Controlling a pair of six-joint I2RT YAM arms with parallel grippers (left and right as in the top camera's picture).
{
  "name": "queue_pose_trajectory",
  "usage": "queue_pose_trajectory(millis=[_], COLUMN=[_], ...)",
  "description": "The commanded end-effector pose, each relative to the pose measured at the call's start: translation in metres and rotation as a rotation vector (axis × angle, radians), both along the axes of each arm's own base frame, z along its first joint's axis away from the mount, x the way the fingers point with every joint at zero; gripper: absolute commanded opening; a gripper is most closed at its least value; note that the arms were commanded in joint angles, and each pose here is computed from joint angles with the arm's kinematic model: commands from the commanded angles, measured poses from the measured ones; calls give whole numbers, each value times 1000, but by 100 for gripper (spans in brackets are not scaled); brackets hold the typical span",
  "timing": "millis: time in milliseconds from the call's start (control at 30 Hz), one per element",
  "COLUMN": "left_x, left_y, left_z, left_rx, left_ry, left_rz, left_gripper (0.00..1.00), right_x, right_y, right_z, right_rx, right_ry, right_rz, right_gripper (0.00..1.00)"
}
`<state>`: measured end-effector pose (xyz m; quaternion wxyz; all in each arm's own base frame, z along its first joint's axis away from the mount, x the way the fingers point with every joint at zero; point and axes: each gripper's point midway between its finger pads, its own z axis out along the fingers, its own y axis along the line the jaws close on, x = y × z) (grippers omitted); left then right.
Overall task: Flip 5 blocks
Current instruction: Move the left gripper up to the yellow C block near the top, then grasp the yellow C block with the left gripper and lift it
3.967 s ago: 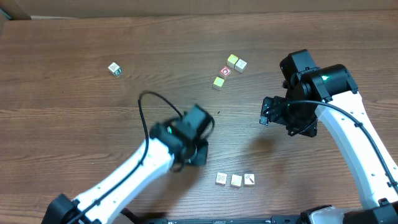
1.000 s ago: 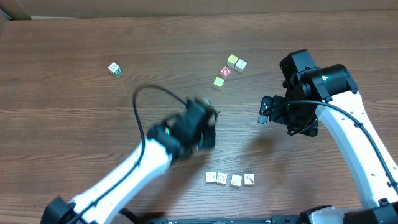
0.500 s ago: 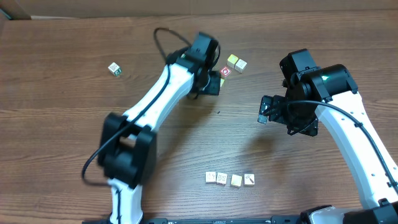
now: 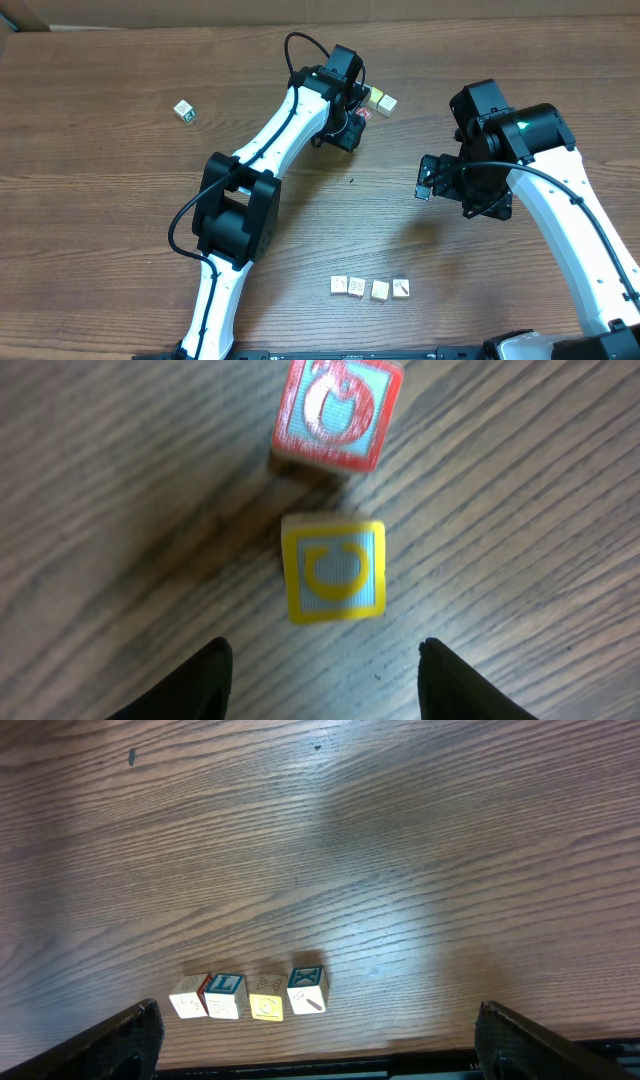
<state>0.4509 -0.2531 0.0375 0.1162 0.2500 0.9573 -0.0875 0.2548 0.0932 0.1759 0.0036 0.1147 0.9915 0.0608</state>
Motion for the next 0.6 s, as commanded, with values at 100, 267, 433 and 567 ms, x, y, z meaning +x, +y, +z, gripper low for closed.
queue_pose_trajectory(millis=[100, 267, 433, 567], left_x=[11, 9, 7, 6], left_y=[-21, -23, -23, -23], left_z=[7, -3, -12, -19], left_rx=[-65, -72, -72, -68], left_ry=[-56, -35, -16, 2], left_rz=[-91, -91, -87, -74], left_gripper=[51, 45, 37, 35], right_x=[4, 4, 3, 3], right_y=[0, 0, -1, -1], right_z=[14, 14, 14, 14], right_rx=[9, 9, 9, 9], right_ry=[-55, -54, -52, -50], right_rz=[2, 2, 2, 2], right_gripper=[100, 100, 100, 100])
